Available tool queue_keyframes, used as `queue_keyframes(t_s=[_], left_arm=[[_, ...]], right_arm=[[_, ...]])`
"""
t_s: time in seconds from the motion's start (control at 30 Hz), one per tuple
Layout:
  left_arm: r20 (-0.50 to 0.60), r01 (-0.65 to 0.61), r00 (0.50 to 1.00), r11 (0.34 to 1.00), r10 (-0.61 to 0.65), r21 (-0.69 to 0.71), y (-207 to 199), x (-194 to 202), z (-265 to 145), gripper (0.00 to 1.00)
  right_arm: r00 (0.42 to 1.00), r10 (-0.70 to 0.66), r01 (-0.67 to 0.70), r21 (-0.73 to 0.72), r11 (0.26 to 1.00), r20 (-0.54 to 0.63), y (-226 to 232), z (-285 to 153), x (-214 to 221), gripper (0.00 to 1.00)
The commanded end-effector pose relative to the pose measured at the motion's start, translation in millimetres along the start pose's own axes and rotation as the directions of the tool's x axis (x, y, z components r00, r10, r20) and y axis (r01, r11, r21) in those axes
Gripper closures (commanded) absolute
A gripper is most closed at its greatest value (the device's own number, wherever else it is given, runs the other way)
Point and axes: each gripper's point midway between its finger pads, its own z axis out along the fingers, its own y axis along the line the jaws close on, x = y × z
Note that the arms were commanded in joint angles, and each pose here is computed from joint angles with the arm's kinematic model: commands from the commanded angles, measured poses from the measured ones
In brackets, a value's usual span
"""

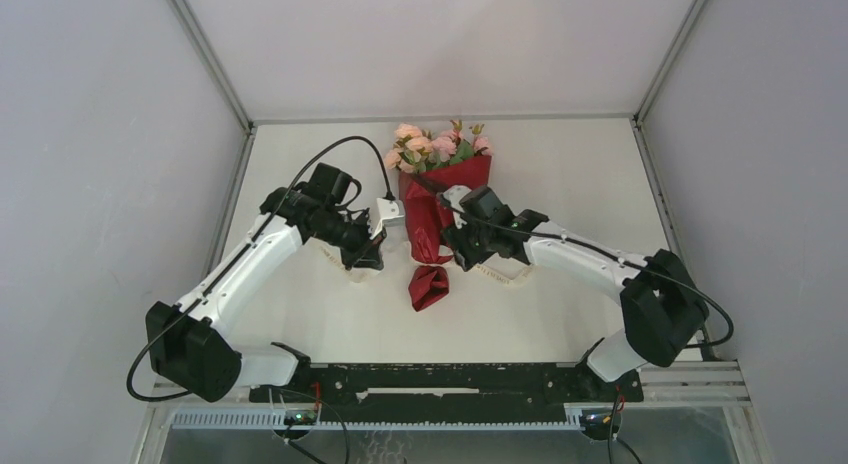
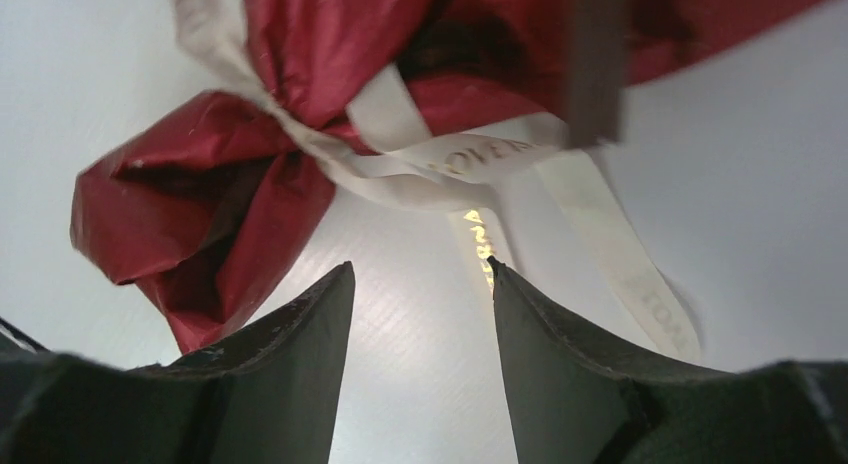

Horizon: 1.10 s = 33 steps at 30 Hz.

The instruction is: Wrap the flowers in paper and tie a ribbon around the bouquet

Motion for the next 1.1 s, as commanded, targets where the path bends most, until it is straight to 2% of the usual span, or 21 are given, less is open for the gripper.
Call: queue_keyframes(t_s=[0.0,0.3,0.43,0.5,0.6,0.67,0.7,0.83,1.0,1.07], left_arm=[[0.019,0.017,1.000,1.000,-0.017,0.012,-4.9,-4.7,-1.8,1.00],[0.017,0.028,0.999,0.999,-0.028,0.016,-3.4,-4.3,0.8,1.00],[0.015,0.038,0.999,0.999,-0.038,0.020,-2.9,-4.8,1.9,1.00],[0.014,0.045,0.999,0.999,-0.045,0.028,-4.2,-4.2,3.0,1.00],[0.007,0.054,0.998,0.998,-0.055,0.028,-3.6,-2.3,4.0,1.00],[0.006,0.056,0.998,0.998,-0.056,0.030,-4.0,-2.1,4.0,1.00],[0.007,0.057,0.998,0.998,-0.058,0.030,-3.9,-2.2,3.9,1.00],[0.017,0.049,0.999,0.998,-0.049,0.028,-4.4,-5.6,2.0,1.00],[0.024,0.043,0.999,0.999,-0.044,0.028,-4.4,-7.9,1.3,1.00],[0.024,0.046,0.999,0.998,-0.047,0.032,-4.5,-8.2,1.8,1.00]], right_arm=[[0.970,-0.217,0.229,-0.103,0.968,0.113,18.8,3.9,-36.0,0.37],[0.987,-0.158,0.160,-0.137,0.978,0.025,14.3,40.5,-24.1,0.36],[0.989,-0.143,0.146,-0.126,0.981,0.032,11.0,47.5,-27.4,0.41],[0.992,-0.123,0.126,-0.118,0.985,0.032,6.8,47.9,-28.2,0.50],[0.997,-0.070,0.071,-0.090,0.993,0.018,-4.9,47.0,-26.4,0.86],[0.999,-0.045,0.046,-0.078,0.996,0.008,-10.3,45.6,-22.9,0.98],[0.999,-0.032,0.033,-0.069,0.997,0.006,-13.0,44.2,-21.4,1.00],[1.000,0.027,-0.027,-0.027,0.999,0.005,-24.1,32.3,-13.2,1.00],[0.986,0.163,-0.162,-0.005,0.987,0.042,-38.5,8.0,-1.3,1.00],[0.987,0.142,-0.140,-0.030,0.990,0.070,-37.0,2.4,0.1,0.97]])
